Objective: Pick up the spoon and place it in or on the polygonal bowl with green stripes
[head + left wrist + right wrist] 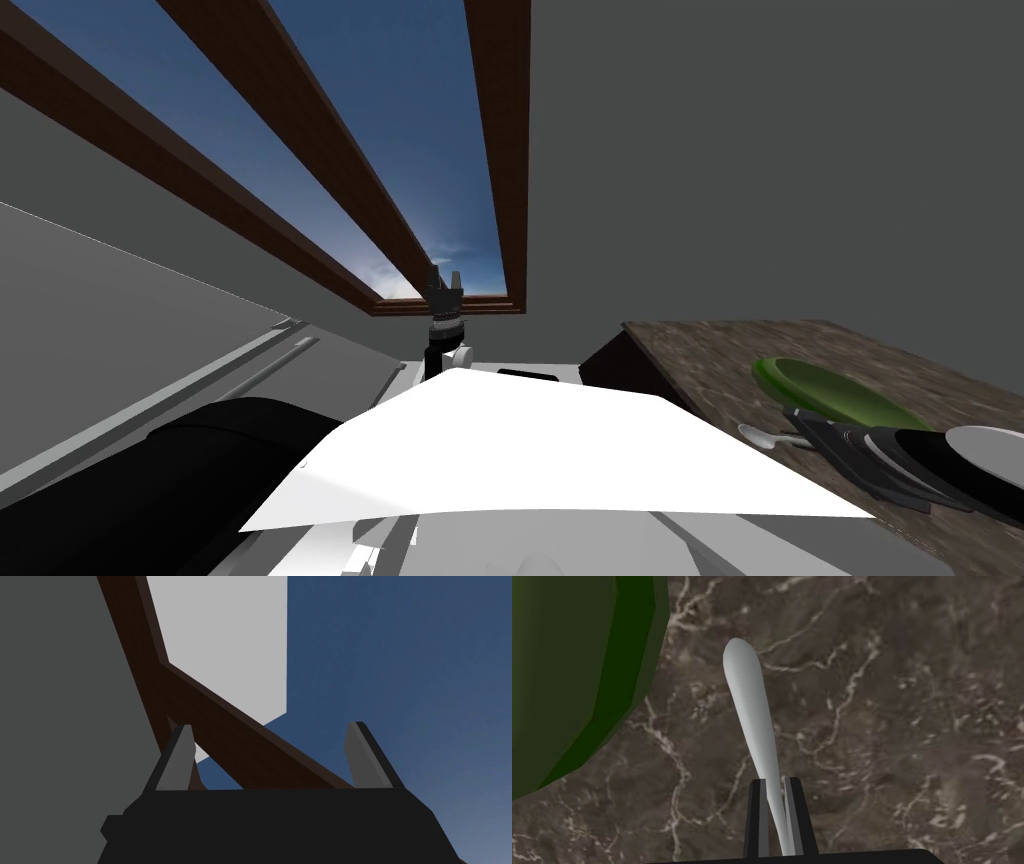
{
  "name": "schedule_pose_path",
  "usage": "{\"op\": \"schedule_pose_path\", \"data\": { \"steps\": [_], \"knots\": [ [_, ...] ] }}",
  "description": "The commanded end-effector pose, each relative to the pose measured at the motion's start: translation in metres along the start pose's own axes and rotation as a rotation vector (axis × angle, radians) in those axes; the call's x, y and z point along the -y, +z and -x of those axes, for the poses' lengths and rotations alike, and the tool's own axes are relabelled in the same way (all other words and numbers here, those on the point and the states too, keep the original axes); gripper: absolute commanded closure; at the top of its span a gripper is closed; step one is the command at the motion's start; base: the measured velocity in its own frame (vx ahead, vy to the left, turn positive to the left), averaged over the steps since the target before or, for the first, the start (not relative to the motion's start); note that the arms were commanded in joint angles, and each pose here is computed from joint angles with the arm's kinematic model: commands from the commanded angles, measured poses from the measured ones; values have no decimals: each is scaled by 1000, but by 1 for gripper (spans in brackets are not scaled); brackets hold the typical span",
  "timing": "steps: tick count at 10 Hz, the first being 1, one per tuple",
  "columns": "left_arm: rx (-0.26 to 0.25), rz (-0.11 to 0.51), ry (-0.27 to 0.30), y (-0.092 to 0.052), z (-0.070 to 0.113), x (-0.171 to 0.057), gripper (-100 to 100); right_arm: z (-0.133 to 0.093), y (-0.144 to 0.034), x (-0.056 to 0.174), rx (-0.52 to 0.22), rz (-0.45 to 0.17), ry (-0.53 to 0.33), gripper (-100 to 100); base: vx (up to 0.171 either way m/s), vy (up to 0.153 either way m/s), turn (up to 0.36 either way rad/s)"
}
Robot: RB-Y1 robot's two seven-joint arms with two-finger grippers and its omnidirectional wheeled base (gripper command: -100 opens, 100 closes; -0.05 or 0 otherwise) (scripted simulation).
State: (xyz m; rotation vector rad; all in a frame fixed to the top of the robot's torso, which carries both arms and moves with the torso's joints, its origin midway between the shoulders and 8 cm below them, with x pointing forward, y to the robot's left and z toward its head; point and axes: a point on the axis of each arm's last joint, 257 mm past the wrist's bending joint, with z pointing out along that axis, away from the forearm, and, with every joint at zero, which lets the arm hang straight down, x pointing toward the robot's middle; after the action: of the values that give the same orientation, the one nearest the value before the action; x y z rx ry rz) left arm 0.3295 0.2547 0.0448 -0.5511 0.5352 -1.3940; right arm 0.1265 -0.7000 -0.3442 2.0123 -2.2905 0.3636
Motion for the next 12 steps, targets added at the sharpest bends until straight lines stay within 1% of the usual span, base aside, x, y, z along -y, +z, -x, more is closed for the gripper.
{"op": "schedule_pose_path", "data": {
  "steps": [1,3,4,5,6,7,8,9,11,12],
  "knots": [
    [0,0,0,0,0,0,0,0,0,0,0,0,0,100,1,0,14],
    [0,0,0,0,0,0,0,0,0,1,-1,-3,-1,100,0,0,0],
    [0,0,0,0,0,0,0,0,0,2,-1,-3,-1,0,0,0,0],
    [0,0,0,0,0,0,0,-1,-10,14,1,-5,-7,100,-13,18,-89],
    [0,0,0,0,0,0,0,-2,-17,22,1,-6,-13,100,-39,39,-85],
    [0,0,0,0,0,0,0,-3,-14,18,-1,-8,-11,100,-20,18,-12],
    [0,0,0,0,0,0,0,-3,-16,19,0,-7,-11,0,0,0,0],
    [0,0,0,0,0,0,0,-5,-23,35,-5,-23,-20,100,-35,15,-87],
    [0,0,0,0,0,0,0,-6,-33,57,-7,-45,-26,100,-54,32,-64],
    [0,0,0,0,0,0,0,-8,-46,75,-9,-63,-30,100,-33,26,-62]
  ]
}}
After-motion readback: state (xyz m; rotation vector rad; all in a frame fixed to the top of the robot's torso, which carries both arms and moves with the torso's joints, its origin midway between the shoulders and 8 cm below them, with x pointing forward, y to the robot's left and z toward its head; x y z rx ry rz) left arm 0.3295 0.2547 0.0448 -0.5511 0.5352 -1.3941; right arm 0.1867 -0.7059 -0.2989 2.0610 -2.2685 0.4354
